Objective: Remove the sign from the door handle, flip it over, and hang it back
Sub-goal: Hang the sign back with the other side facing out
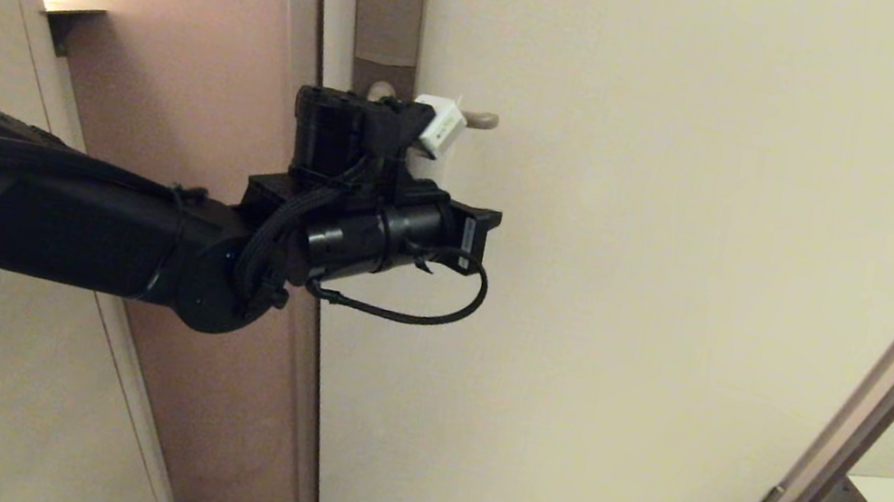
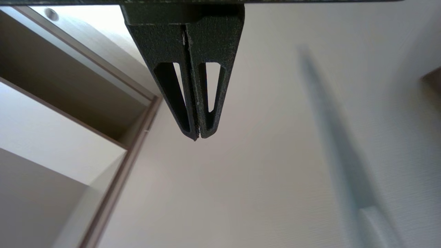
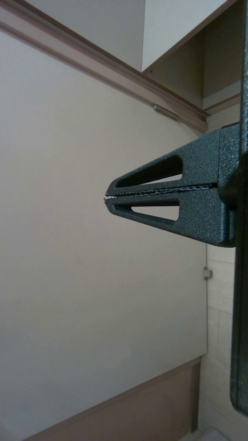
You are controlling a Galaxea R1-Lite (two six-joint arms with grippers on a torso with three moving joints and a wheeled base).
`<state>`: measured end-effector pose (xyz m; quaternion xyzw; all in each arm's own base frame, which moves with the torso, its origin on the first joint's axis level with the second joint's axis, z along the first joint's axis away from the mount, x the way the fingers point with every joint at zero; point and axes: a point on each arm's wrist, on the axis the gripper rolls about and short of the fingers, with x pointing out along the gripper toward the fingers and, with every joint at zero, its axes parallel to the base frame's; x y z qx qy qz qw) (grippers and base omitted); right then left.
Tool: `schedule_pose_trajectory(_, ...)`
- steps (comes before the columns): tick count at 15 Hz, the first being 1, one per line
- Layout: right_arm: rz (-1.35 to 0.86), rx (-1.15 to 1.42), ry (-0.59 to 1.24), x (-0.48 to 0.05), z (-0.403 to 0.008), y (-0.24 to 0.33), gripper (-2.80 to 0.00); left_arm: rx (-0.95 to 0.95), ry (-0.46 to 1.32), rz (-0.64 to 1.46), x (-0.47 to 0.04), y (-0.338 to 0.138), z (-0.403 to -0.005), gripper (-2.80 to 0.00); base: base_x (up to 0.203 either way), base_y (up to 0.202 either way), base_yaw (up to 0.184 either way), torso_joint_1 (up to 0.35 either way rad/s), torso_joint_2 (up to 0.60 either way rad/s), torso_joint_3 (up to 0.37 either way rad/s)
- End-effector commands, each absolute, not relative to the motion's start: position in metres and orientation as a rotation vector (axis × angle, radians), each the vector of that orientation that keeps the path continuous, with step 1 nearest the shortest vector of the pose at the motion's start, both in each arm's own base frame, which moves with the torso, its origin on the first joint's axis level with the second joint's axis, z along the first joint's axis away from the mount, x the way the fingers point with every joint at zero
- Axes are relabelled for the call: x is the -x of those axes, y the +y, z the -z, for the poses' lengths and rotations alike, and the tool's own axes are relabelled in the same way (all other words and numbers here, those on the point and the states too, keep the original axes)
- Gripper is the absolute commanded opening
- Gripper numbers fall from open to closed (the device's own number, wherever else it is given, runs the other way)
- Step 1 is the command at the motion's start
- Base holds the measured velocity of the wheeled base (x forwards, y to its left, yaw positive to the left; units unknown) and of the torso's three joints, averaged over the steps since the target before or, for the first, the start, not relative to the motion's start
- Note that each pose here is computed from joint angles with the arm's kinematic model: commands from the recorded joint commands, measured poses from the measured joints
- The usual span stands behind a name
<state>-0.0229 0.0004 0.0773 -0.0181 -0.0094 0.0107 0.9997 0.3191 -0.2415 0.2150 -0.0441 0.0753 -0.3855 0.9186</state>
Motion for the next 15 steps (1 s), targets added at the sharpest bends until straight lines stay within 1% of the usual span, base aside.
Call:
schedule_pose_trajectory(1,-0.021,0.037,-0.019,0.023,-0.077,0.000,-2.80,0.093,0.142,0.810,-0.313,-0.245,-0.220,-2.80,0.000,0.000,0.000,0.000,0.00,0.000)
schedule_pose_trajectory(4,-0.023,0.037,-0.019,0.023,-0.077,0.000,-2.80,0.083,0.155,0.797,-0.322,-0.249,-0.210,-2.80,0.000,0.000,0.000,0.000,0.00,0.000)
schedule_pose_trajectory(10,-0.023,0.037,-0.019,0.023,-0.077,0.000,-2.80,0.092,0.111,0.767,-0.351,-0.255,-0.210,-2.80,0.000,0.000,0.000,0.000,0.00,0.000)
schedule_pose_trajectory(15,-0.023,0.037,-0.019,0.023,-0.077,0.000,-2.80,0.069,0.099,0.707,-0.354,-0.254,-0.210,-2.80,0.000,0.000,0.000,0.000,0.00,0.000)
